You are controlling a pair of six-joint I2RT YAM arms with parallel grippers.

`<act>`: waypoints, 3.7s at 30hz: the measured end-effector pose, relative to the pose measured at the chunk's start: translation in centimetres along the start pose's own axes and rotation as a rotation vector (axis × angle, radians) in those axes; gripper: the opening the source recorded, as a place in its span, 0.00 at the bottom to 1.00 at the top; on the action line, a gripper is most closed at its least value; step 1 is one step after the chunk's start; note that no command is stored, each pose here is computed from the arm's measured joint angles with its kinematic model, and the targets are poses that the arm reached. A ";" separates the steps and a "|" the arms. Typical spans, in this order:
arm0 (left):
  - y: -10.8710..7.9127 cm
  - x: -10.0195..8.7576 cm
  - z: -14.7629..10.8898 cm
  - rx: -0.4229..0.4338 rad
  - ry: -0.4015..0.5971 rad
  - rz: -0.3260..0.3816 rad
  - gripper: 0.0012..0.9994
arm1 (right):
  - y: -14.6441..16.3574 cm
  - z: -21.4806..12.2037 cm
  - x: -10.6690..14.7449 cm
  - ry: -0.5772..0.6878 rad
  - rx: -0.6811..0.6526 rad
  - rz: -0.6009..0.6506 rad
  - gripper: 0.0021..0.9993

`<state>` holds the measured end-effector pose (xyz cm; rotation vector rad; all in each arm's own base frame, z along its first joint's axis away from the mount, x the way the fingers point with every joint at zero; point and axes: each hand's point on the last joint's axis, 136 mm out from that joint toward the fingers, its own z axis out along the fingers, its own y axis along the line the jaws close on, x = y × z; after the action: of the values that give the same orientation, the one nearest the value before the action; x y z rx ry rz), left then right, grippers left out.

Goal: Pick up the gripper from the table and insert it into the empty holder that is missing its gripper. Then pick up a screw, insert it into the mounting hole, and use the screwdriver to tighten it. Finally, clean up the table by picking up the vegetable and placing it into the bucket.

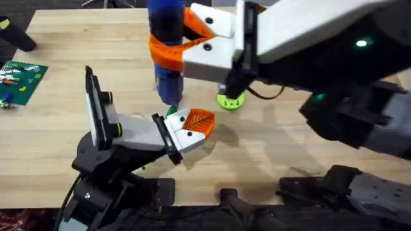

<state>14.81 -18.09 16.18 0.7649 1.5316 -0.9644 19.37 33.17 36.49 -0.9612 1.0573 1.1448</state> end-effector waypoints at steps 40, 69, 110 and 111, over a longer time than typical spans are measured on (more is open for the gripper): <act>0.0 0.0 0.0 0.000 0.000 -0.001 0.01 | 1.2 -1.0 1.1 0.099 -0.005 0.073 0.03; 0.0 0.0 0.0 0.000 0.000 -0.001 0.01 | 1.0 -0.9 1.6 0.107 -0.002 0.079 0.03; 0.0 0.0 0.0 -0.003 -0.002 0.001 0.01 | -9.3 -9.0 0.4 0.189 0.442 0.022 0.03; 0.0 0.0 0.0 -0.002 -0.002 0.001 0.01 | -9.7 -9.3 0.5 0.195 0.457 0.024 0.03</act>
<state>14.85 -18.07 16.22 0.7628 1.5297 -0.9620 27.58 22.76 34.38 -0.7041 1.4160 0.7867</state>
